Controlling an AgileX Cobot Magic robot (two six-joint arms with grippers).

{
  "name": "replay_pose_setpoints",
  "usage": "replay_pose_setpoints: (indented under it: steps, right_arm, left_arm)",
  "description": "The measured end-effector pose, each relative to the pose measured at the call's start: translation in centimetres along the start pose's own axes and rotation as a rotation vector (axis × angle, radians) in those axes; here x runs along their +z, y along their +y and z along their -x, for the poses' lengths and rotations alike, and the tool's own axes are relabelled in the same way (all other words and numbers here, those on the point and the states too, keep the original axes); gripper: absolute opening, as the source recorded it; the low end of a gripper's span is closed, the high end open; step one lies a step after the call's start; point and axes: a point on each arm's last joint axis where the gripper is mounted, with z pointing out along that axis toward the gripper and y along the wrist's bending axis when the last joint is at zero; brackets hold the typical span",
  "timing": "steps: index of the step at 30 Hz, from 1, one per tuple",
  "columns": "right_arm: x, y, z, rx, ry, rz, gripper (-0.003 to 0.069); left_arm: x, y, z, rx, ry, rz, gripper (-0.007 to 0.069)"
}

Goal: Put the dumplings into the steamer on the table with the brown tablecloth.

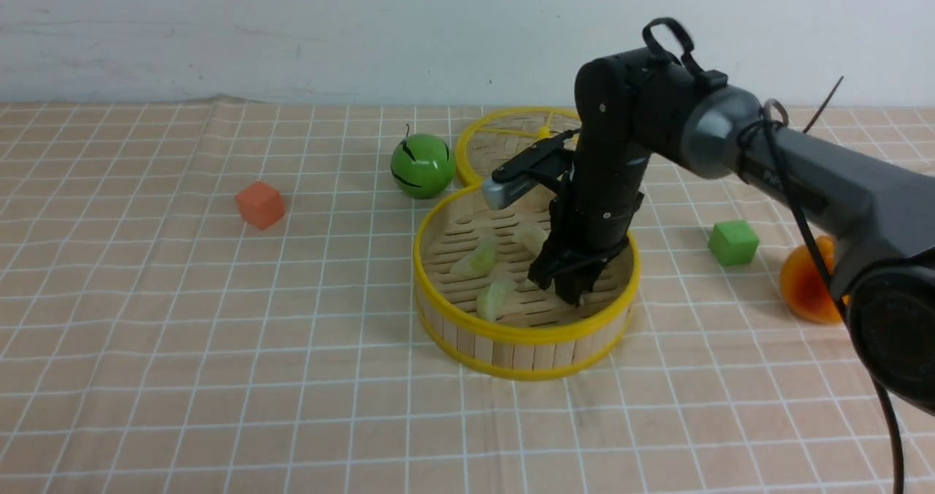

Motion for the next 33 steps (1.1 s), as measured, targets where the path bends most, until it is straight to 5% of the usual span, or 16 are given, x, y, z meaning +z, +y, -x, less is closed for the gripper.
replay_pose_setpoints:
  steps: [11, 16, 21, 25, 30, 33]
  right_arm:
    - [-2.3, 0.8, 0.3, 0.069, -0.067, 0.075, 0.0542]
    - [-8.2, 0.8, -0.2, 0.052, -0.166, 0.001, 0.0578]
    - [-23.7, 2.3, -4.5, 0.065, -0.469, -0.114, 0.0479]
    - [-33.9, 4.6, -10.9, 0.067, -0.698, -0.163, 0.0298]
    - [-37.7, 7.1, -19.0, 0.070, -0.772, -0.156, 0.0027]
    - [-35.7, 8.4, -24.3, 0.075, -0.728, -0.154, -0.0018]
  left_arm:
    - [0.0, 0.0, 0.0, 0.000, 0.001, 0.000, 0.0018]
    - [0.0, 0.0, 0.0, 0.000, 0.002, 0.002, 0.0021]
    - [0.0, 0.0, -0.1, -0.005, 0.007, 0.000, 0.0029]
    - [0.0, 0.0, -0.1, -0.005, 0.007, 0.000, 0.0038]
    - [0.0, 0.0, -0.1, -0.005, 0.007, 0.000, 0.0048]
    - [0.0, 0.0, -0.1, -0.005, 0.007, 0.000, 0.0052]
